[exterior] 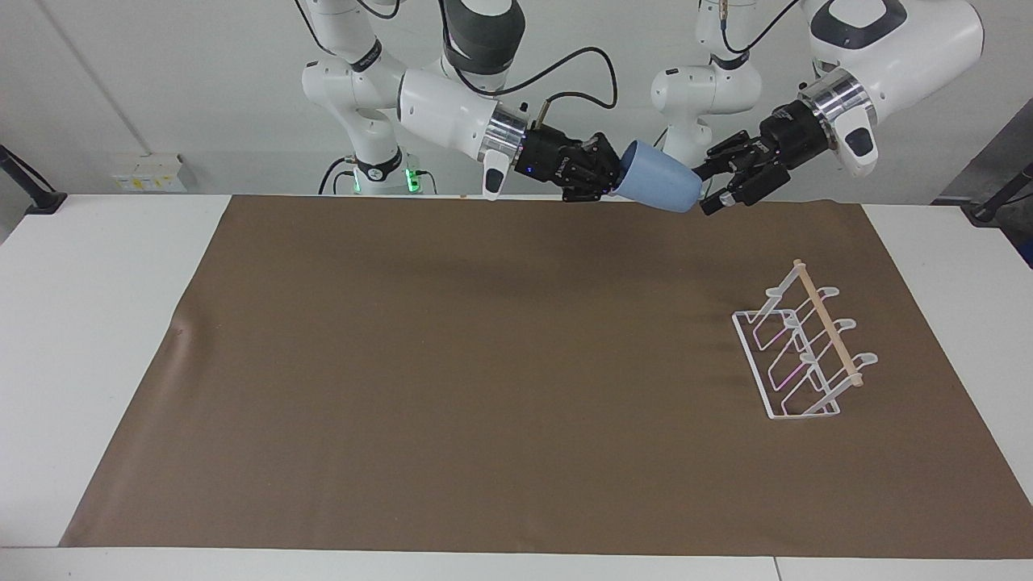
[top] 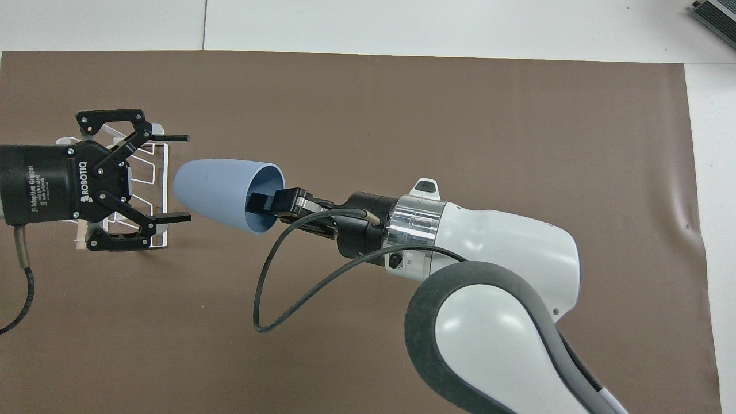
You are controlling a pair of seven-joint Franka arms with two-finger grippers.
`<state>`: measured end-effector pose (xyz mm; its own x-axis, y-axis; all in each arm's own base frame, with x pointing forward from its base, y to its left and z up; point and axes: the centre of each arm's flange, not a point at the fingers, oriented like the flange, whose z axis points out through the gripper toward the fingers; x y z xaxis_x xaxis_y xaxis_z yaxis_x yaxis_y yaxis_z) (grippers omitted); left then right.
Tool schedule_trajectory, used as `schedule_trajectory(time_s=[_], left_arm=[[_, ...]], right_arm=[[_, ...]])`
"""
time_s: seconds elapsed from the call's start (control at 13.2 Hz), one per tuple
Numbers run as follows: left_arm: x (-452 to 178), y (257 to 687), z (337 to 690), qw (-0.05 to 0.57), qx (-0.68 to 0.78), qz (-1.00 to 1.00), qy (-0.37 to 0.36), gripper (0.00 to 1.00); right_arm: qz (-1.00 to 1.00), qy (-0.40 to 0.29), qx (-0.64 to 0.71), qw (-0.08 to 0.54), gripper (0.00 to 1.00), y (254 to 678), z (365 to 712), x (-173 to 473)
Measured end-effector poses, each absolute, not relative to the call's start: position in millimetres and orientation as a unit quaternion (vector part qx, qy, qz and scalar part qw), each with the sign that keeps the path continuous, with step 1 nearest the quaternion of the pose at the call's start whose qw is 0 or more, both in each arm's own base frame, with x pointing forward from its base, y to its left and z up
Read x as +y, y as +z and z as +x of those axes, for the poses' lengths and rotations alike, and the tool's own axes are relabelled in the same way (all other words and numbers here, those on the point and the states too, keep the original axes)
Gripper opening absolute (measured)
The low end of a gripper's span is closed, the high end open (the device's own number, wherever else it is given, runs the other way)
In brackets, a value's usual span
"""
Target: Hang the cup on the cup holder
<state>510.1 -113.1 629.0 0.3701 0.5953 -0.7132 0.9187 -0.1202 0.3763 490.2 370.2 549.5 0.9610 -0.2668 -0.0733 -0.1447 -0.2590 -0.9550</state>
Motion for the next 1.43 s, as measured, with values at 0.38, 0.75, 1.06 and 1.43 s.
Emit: schedule_trajectory(time_s=[0.38, 0.75, 1.06, 1.43], left_arm=[[-124, 631, 507, 0.400, 0.515, 0.732, -0.196, 1.00], [-139, 628, 503, 0.382, 0.502, 0.753, -0.188, 1.00], [-146, 628, 501, 0.383, 0.482, 0.768, -0.179, 0.74], [-146, 628, 502, 0.385, 0.476, 0.771, -0.175, 0.74]], right_arm=[[-0.792, -0.050, 0.129, 0.595, 0.05, 549, 489, 372], [-0.793, -0.049, 0.129, 0.593, 0.05, 547, 488, 372], [-0.792, -0.049, 0.133, 0.594, 0.05, 546, 488, 371], [-0.792, -0.052, 0.135, 0.593, 0.05, 547, 487, 372]])
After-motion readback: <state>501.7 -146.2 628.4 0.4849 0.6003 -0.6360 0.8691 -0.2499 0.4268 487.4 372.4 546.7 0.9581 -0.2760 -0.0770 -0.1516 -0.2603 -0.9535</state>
